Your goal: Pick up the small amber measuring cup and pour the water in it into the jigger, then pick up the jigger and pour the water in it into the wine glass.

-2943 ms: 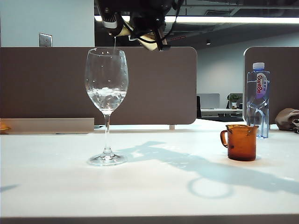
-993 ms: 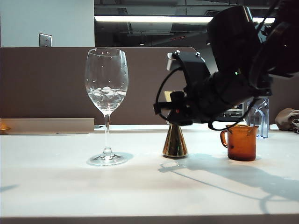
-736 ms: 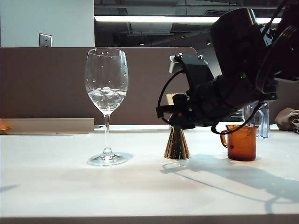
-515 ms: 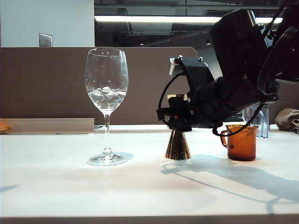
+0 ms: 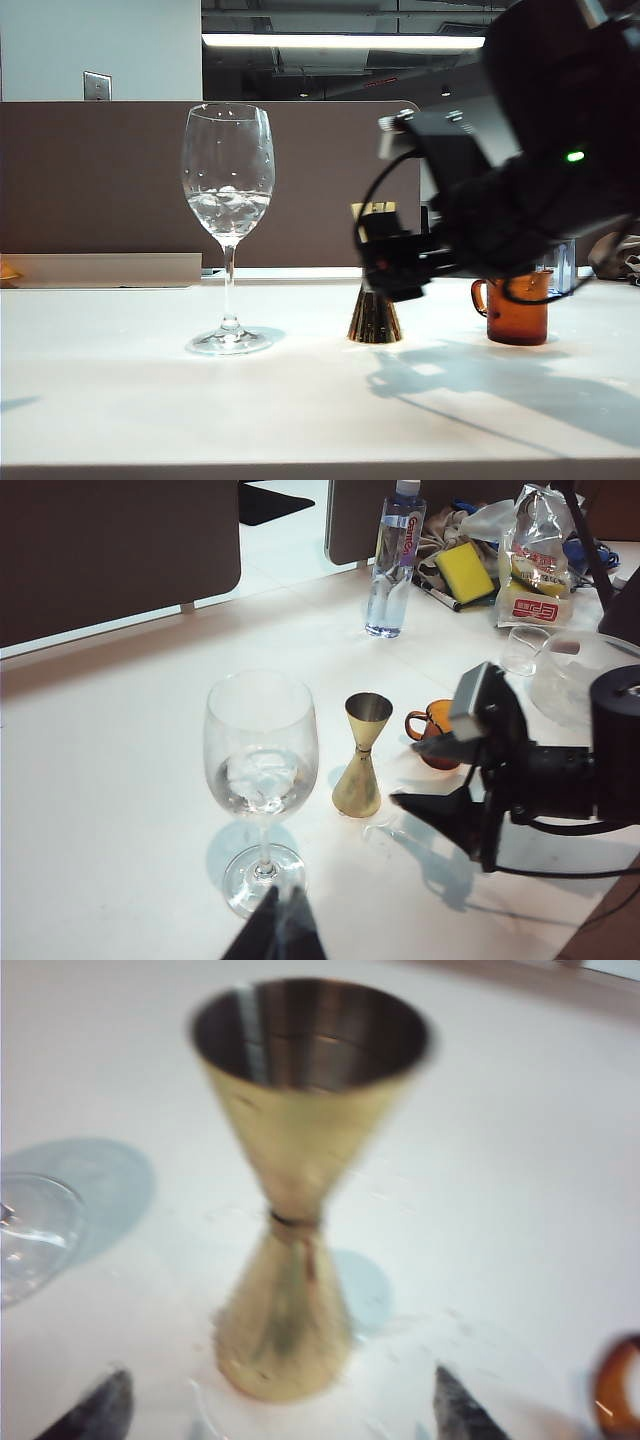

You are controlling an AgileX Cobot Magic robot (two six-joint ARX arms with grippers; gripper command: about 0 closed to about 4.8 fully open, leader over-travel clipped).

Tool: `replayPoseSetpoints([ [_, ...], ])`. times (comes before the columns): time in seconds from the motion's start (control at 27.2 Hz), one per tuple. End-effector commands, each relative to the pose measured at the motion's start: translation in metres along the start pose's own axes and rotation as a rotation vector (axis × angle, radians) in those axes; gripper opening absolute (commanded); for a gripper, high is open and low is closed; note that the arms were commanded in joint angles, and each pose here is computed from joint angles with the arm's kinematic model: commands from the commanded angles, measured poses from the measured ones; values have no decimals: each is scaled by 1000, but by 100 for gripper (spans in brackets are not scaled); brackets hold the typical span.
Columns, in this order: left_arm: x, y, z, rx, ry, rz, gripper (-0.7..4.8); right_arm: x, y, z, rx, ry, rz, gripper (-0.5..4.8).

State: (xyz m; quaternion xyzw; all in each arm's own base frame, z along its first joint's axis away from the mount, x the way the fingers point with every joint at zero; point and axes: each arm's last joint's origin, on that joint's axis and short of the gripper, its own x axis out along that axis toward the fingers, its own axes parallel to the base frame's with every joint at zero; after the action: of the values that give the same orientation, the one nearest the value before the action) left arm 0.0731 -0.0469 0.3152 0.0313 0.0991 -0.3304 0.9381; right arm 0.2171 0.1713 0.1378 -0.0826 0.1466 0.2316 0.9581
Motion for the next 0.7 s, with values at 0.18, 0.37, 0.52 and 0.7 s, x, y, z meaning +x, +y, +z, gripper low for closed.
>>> replayPoseSetpoints([
  [0.18, 0, 0, 2, 4, -14, -2, -2, -52, -12, -4, 18, -80, -37, 280],
  [0.37, 0, 0, 2, 4, -14, -2, -2, -88, -21, -1, 23, -128, -57, -4],
  [0.52, 0, 0, 2, 4, -14, -2, -2, -106, -34, -1, 20, -59, -82, -5],
  [0.7, 0, 0, 2, 4, -14, -2, -2, -121, -57, -2, 72, -86, -109, -5],
])
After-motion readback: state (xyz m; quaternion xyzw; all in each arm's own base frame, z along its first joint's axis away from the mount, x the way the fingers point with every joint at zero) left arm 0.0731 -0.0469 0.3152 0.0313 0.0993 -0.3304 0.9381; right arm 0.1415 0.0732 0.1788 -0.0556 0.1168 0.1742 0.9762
